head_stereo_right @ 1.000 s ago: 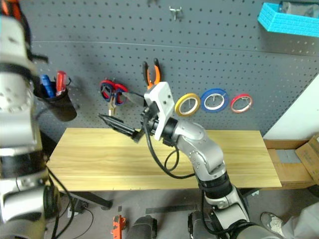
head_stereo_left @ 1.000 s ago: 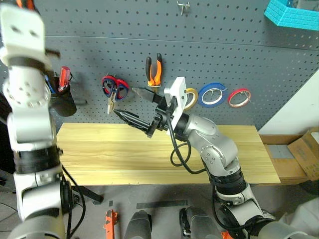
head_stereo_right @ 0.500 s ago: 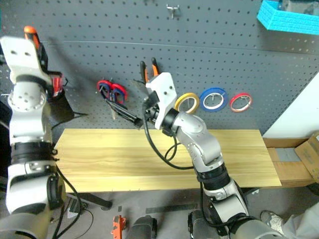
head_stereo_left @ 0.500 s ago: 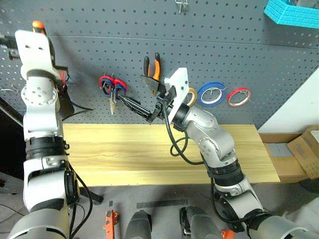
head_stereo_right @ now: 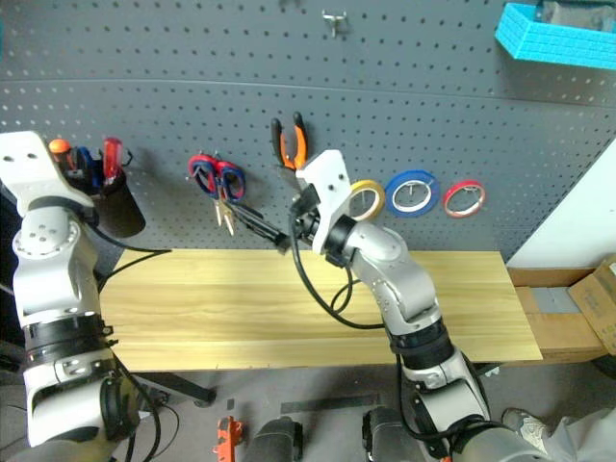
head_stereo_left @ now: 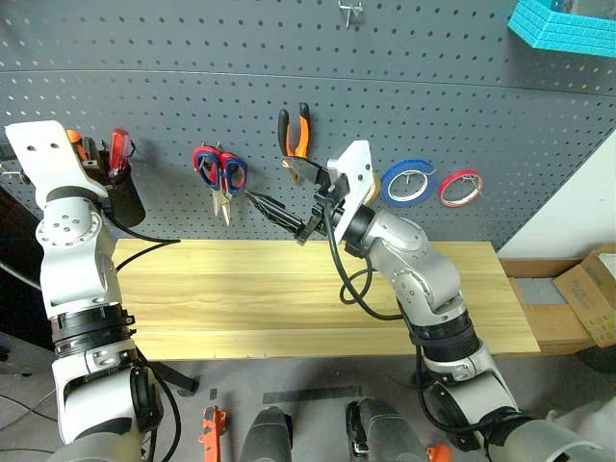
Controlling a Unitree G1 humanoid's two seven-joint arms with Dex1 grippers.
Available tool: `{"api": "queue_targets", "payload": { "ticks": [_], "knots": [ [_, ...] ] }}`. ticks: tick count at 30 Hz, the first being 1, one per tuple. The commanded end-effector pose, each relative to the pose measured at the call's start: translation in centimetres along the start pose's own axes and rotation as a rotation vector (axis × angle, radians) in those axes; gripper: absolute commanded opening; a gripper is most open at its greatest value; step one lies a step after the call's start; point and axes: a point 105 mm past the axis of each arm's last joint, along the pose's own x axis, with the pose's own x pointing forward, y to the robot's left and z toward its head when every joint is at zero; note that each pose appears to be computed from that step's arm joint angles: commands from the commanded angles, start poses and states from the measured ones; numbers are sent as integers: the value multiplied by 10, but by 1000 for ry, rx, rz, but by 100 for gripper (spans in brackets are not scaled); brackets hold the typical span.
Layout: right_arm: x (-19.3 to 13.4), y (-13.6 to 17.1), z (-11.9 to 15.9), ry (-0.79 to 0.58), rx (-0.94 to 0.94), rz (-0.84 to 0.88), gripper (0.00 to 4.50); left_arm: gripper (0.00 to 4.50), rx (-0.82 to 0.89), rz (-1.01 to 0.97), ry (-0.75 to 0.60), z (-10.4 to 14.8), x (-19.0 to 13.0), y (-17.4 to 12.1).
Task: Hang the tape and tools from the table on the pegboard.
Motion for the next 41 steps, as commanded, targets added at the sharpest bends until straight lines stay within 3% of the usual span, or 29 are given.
{"api": "queue_targets", "payload": {
  "ticks": [1,2,9,15,20,25,32,36,41],
  "knots": [
    [-2,5,16,-49,-28,23,450,410,-30,11,-47,16,-2,6],
    [-3,6,16,-46,-30,25,450,448,-32,6,-47,16,-2,6],
    [-24,-1,3,17,-68,17,450,448,-120,-80,-16,8,-12,-7],
    [-67,-13,-16,130,-84,-23,450,448,-239,-85,13,-1,-45,-11],
    [-90,-16,-17,172,-86,-71,450,448,-208,-259,25,-4,-82,-48],
    [-118,-24,-37,291,-130,-207,450,448,-210,-450,144,-32,-127,-92],
    [-173,-66,-94,507,-112,-657,450,448,-149,-595,461,-132,-178,-144],
    [-198,-83,-113,574,-76,-814,450,448,-133,-639,492,-149,-184,-156],
    [-211,-87,-126,614,-49,-862,450,448,-155,-655,500,-154,-184,-162]
  ]
}}
